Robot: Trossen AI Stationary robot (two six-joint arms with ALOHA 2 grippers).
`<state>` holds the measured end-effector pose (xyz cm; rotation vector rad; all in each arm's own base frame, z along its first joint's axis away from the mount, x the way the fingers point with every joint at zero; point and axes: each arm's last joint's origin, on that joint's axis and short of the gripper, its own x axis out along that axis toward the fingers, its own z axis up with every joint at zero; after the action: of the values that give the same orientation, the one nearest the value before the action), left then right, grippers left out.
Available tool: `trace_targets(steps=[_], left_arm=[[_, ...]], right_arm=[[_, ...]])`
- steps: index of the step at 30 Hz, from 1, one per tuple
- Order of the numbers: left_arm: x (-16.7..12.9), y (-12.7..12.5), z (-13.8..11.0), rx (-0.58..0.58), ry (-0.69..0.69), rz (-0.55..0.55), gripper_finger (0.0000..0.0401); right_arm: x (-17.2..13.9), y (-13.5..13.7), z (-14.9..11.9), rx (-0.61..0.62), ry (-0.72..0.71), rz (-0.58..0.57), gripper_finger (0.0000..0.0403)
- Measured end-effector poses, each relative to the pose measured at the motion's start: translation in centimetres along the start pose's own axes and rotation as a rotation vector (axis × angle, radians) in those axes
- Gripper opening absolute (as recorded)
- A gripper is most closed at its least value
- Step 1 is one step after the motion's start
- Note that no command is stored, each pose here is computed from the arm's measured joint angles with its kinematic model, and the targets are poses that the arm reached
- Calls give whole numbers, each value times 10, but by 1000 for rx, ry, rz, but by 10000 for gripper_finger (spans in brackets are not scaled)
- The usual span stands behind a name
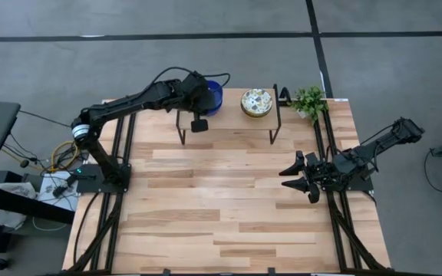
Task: Pick & Place Mini bowls
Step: Stack the blue bowl on top of the stacked blue bowl on the shelf
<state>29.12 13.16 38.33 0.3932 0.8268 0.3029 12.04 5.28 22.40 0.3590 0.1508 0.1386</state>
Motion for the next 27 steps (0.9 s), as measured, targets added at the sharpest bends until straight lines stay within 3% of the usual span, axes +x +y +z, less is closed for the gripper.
trace_targets(steps=[17, 27], left_arm=[[11, 2, -3, -3, 34, 1, 7], [10, 1, -1, -3, 26, 6, 26]], right_arm=[[0, 0, 0, 0, 0, 0, 177], [0, 0, 0, 0, 0, 0, 178]])
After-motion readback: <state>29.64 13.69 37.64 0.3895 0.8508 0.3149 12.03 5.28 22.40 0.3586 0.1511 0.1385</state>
